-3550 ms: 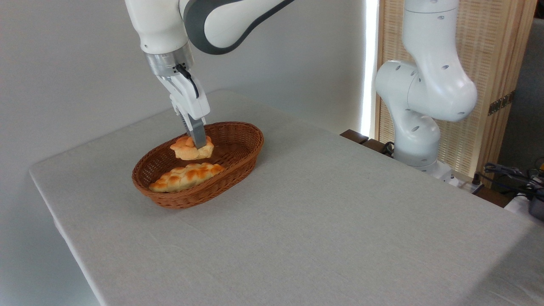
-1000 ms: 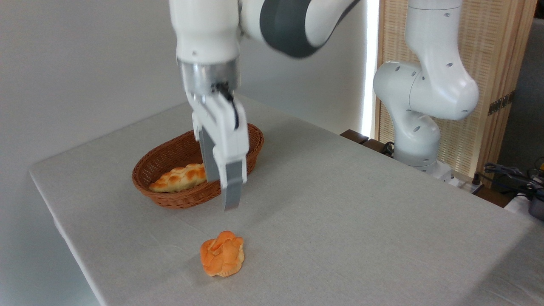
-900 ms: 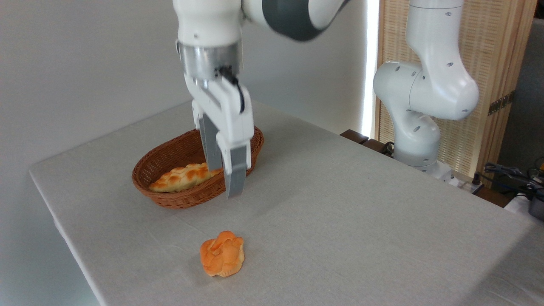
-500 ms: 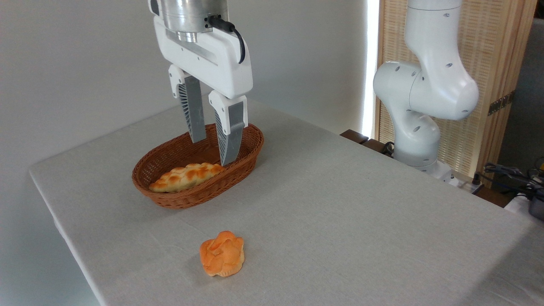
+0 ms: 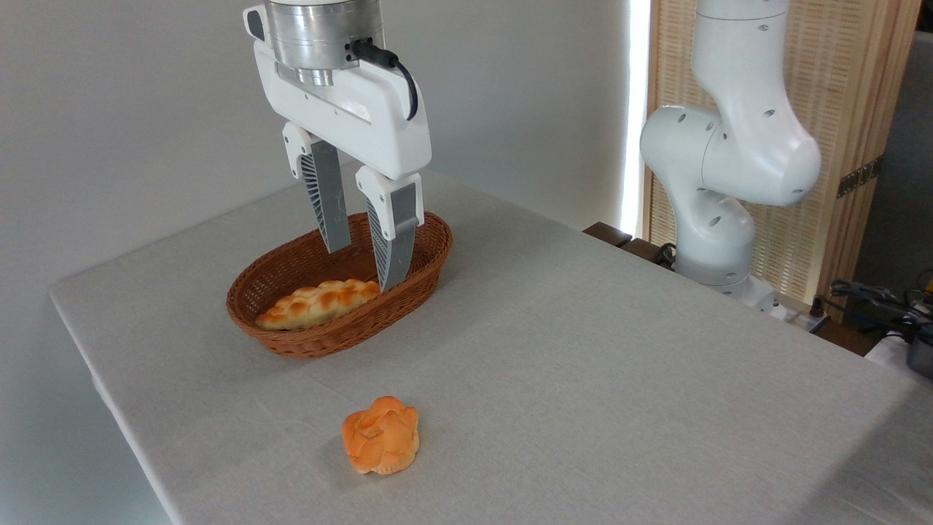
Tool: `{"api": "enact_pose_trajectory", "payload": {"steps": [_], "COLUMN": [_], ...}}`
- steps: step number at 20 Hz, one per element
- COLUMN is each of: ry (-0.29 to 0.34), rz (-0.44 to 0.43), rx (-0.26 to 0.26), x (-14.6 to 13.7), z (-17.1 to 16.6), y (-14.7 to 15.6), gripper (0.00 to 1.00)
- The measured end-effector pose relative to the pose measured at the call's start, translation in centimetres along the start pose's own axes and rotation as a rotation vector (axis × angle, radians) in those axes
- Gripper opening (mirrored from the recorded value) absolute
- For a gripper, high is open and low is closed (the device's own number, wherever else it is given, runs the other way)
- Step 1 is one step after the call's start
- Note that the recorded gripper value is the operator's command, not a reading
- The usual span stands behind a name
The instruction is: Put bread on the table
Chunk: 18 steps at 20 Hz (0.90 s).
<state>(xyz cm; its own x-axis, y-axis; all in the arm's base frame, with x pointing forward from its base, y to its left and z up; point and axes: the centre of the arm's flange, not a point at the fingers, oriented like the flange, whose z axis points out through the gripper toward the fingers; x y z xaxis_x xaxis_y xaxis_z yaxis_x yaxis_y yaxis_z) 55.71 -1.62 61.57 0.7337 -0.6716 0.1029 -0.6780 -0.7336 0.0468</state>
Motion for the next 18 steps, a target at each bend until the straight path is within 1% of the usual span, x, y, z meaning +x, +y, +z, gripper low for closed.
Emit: {"api": "enact_pose_trajectory", "payload": {"steps": [7, 11, 18], "ry": [-0.003, -0.048, -0.058], "rz": [0.007, 0.026, 0.033], "rx": [0.001, 0.036, 0.038], "x": [0.18, 0.25, 0.38], "z": [0.05, 0.19, 0.28], "y": [0.23, 0.47, 0.73], "gripper": [1.0, 1.0, 1.0]}}
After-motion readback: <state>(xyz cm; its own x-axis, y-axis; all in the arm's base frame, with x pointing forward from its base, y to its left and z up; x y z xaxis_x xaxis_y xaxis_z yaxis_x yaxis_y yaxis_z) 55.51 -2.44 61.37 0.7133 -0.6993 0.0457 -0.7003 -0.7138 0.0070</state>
